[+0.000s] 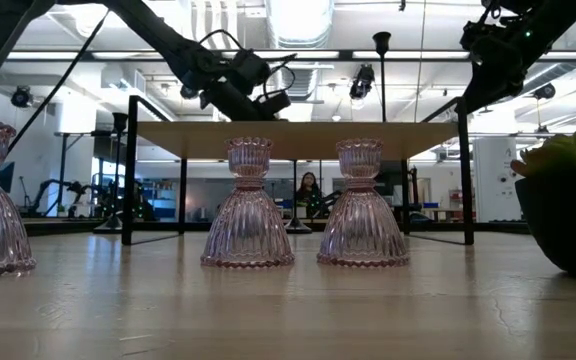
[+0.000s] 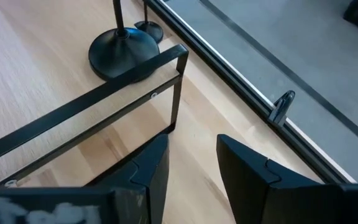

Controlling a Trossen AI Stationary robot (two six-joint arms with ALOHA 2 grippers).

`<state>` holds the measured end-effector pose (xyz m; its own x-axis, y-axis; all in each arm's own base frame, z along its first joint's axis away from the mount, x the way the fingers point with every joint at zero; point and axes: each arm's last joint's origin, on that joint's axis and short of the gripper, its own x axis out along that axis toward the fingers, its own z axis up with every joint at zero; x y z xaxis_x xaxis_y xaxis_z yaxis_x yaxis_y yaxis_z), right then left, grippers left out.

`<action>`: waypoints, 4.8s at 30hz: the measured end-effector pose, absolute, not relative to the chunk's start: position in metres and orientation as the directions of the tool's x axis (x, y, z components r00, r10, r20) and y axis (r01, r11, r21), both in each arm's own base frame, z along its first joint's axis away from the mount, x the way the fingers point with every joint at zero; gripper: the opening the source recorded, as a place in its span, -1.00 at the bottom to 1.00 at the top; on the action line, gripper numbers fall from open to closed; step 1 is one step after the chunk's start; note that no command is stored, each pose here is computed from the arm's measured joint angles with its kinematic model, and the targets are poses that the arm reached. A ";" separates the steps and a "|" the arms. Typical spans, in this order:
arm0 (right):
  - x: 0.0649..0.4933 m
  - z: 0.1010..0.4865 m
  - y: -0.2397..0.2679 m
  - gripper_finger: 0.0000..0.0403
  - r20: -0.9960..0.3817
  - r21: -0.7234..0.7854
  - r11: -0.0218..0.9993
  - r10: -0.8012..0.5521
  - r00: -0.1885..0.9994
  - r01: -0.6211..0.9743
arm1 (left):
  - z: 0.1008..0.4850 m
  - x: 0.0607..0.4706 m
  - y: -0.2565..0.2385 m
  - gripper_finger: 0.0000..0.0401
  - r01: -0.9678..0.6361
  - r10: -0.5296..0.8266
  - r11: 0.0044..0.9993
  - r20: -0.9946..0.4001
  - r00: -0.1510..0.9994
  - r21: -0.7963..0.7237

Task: Pick & Place candle stick holders
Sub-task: Put the right black candle holder on the shelf

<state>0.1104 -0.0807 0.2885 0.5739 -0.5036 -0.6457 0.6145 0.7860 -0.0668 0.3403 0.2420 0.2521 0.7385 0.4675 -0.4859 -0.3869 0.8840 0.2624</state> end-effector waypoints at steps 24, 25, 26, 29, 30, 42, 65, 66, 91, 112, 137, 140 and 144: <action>0.111 0.289 -0.081 -0.37 -0.641 -0.080 0.793 -0.506 0.578 0.604 | 0.239 0.347 0.251 -0.50 -0.366 0.425 0.905 -0.456 0.782 0.216; 0.111 0.289 -0.081 -0.38 -0.641 -0.081 0.793 -0.505 0.578 0.604 | 0.239 0.347 0.251 -0.57 -0.364 0.425 0.905 -0.457 0.781 0.219; 0.111 0.289 -0.081 -0.39 -0.641 -0.081 0.793 -0.506 0.578 0.604 | 0.239 0.347 0.251 -0.66 -0.364 0.425 0.905 -0.457 0.781 0.220; 0.111 0.289 -0.081 -0.41 -0.641 -0.081 0.793 -0.506 0.577 0.604 | 0.239 0.347 0.251 -0.90 -0.359 0.419 0.908 -0.454 0.786 0.218; 0.111 0.289 -0.081 -0.42 -0.641 -0.081 0.793 -0.505 0.578 0.604 | 0.240 0.347 0.251 -0.91 -0.358 0.421 0.907 -0.451 0.787 0.222; 0.111 0.289 -0.081 -0.48 -0.641 -0.087 0.795 -0.506 0.578 0.600 | 0.337 0.338 0.245 -0.91 -0.343 0.447 0.890 -0.417 0.791 0.302; 0.111 0.289 -0.081 -0.48 -0.641 -0.078 0.792 -0.505 0.578 0.606 | 0.497 0.199 0.120 -0.91 -0.196 0.228 0.970 -0.263 0.937 0.143; 0.111 0.289 -0.081 -0.49 -0.641 -0.078 0.791 -0.505 0.578 0.606 | 0.494 0.195 0.116 -0.91 -0.190 0.221 0.972 -0.265 0.939 0.139; 0.113 0.292 -0.082 -0.51 -0.612 -0.049 0.778 -0.519 0.597 0.626 | 0.400 0.169 0.097 -0.91 -0.230 0.241 0.970 -0.292 0.926 0.073; 0.112 0.291 -0.082 -0.50 -0.617 -0.050 0.778 -0.517 0.594 0.626 | 0.365 0.191 0.133 -0.91 -0.336 0.333 0.939 -0.420 0.844 0.070; 0.113 0.291 -0.082 -0.54 -0.618 -0.050 0.778 -0.516 0.593 0.626 | 0.362 0.184 0.133 -0.91 -0.350 0.317 0.937 -0.421 0.850 -0.001; 0.113 0.291 -0.082 -0.52 -0.618 -0.046 0.777 -0.516 0.594 0.628 | 0.360 0.184 0.133 -0.90 -0.350 0.317 0.937 -0.421 0.850 -0.001; 0.113 0.291 -0.082 -0.49 -0.617 -0.045 0.777 -0.516 0.594 0.628 | 0.355 0.184 0.133 -0.75 -0.354 0.316 0.935 -0.439 0.841 -0.005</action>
<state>0.1126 -0.0822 0.2911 0.5936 -0.5163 -0.6172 0.6284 0.7766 -0.0453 0.1843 0.1332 0.3554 0.8411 0.3165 -0.4386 -0.3542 0.9351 -0.0046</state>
